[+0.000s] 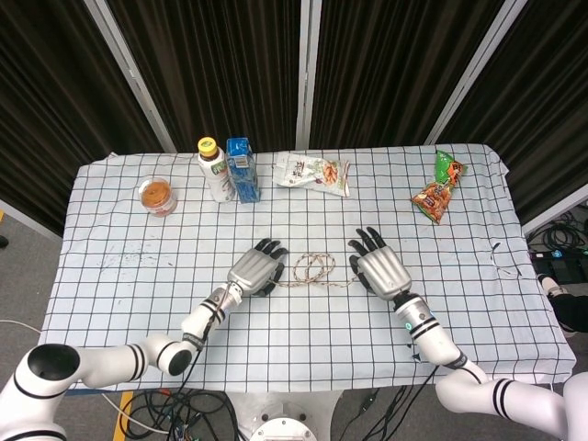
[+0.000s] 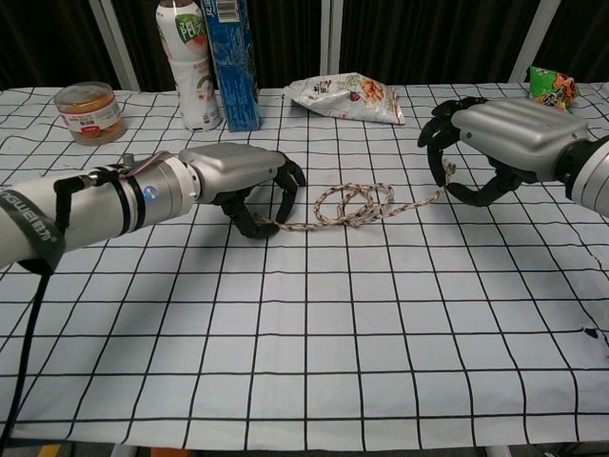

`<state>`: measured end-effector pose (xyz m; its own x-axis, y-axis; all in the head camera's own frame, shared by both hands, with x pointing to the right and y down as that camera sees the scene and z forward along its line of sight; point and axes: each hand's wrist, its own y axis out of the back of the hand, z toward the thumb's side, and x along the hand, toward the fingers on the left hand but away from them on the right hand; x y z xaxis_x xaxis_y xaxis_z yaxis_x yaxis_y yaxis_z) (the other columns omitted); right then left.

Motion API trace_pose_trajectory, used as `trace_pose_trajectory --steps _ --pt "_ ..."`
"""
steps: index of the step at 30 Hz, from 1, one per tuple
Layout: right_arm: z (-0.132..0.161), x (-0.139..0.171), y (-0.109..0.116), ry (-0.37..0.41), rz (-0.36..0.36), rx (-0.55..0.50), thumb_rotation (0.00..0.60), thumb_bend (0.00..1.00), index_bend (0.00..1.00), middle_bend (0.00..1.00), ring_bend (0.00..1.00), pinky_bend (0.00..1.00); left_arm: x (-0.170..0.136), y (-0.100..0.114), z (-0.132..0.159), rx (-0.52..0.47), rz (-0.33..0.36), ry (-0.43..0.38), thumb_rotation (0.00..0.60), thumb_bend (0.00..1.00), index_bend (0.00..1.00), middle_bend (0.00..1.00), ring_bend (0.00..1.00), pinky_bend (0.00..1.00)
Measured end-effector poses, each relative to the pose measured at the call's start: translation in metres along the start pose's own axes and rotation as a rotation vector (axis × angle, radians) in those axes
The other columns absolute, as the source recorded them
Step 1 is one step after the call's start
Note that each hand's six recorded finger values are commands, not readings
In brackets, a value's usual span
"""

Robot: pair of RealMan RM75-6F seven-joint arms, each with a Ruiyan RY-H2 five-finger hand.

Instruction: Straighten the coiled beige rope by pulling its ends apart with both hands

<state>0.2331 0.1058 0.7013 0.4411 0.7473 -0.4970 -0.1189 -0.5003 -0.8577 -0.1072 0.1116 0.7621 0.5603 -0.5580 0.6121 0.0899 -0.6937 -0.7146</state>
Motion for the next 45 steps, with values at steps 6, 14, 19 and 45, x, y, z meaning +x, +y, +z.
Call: trace_pose_trajectory --steps 6,14,19,45 --pt "-0.002 0.001 0.001 -0.005 -0.005 -0.004 0.600 0.70 0.67 0.19 0.00 0.00 -0.001 0.001 -0.002 -0.011 0.012 0.005 0.600 0.43 0.57 0.13 0.00 0.00" --pt "-0.016 0.010 0.011 -0.031 -0.028 -0.005 0.600 0.71 0.67 0.19 0.00 0.00 -0.012 0.012 -0.023 -0.032 0.059 0.037 0.600 0.43 0.58 0.13 0.00 0.00" --pt "-0.035 0.025 0.023 -0.070 -0.053 -0.013 0.600 0.71 0.67 0.19 0.00 0.00 -0.030 0.022 -0.054 -0.032 0.106 0.089 0.600 0.43 0.58 0.14 0.00 0.00" --pt "-0.143 0.099 0.018 -0.363 -0.038 -0.129 0.600 0.72 0.67 0.19 0.00 0.00 -0.143 0.011 -0.183 -0.047 0.213 0.306 0.600 0.42 0.58 0.14 0.00 0.00"
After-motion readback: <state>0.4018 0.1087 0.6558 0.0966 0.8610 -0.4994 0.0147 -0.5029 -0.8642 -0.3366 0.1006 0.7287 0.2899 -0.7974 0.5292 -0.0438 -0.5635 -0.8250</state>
